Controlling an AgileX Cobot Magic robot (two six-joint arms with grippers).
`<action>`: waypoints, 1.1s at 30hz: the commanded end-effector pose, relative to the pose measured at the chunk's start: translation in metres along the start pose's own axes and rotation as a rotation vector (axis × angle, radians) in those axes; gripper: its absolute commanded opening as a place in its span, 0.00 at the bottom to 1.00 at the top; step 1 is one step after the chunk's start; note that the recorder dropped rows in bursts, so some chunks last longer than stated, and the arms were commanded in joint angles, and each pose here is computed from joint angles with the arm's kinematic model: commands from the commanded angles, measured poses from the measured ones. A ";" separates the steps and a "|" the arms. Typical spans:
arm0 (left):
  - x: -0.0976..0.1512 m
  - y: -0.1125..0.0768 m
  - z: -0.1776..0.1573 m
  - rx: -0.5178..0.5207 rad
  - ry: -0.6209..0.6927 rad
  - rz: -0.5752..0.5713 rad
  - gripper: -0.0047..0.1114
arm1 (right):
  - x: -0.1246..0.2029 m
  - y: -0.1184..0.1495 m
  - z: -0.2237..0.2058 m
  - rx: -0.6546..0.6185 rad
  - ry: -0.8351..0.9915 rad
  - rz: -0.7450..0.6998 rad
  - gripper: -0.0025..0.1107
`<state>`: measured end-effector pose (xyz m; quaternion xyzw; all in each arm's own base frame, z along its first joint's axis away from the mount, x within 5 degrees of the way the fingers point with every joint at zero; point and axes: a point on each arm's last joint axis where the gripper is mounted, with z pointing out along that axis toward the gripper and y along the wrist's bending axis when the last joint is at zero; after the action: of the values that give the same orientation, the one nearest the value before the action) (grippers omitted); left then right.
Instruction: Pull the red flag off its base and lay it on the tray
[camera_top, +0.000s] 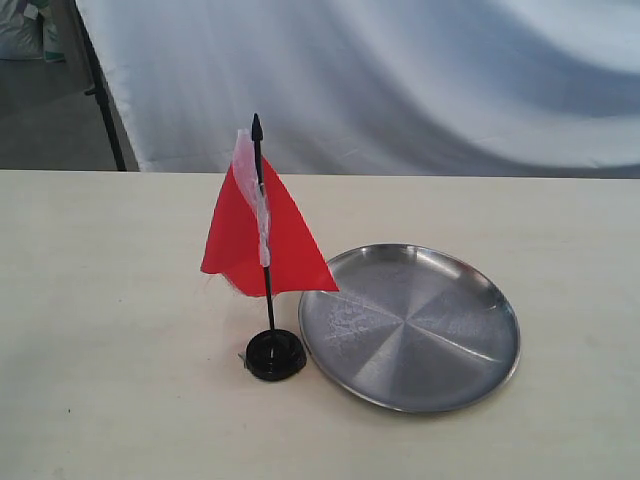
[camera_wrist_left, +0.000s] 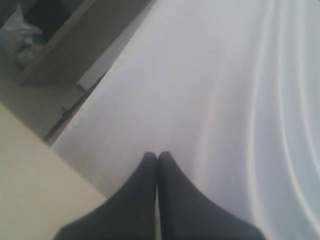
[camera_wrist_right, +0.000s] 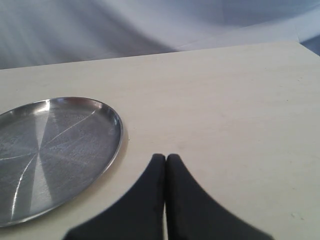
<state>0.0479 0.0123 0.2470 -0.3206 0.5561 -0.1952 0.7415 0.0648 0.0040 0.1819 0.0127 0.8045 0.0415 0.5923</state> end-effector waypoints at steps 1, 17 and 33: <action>-0.037 -0.035 -0.008 0.087 -0.132 0.226 0.04 | -0.002 0.000 -0.001 0.001 -0.014 0.002 0.02; -0.119 -0.141 0.026 0.219 0.040 0.337 0.04 | -0.002 0.000 -0.001 0.001 -0.014 0.002 0.02; -0.052 -0.140 0.115 0.541 0.645 0.560 0.04 | -0.002 0.000 -0.001 0.001 -0.014 0.002 0.02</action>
<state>0.1435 -0.0259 0.4089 0.1186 0.7452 -0.2135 0.6205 0.0648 0.0040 0.1819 0.0127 0.8045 0.0415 0.5923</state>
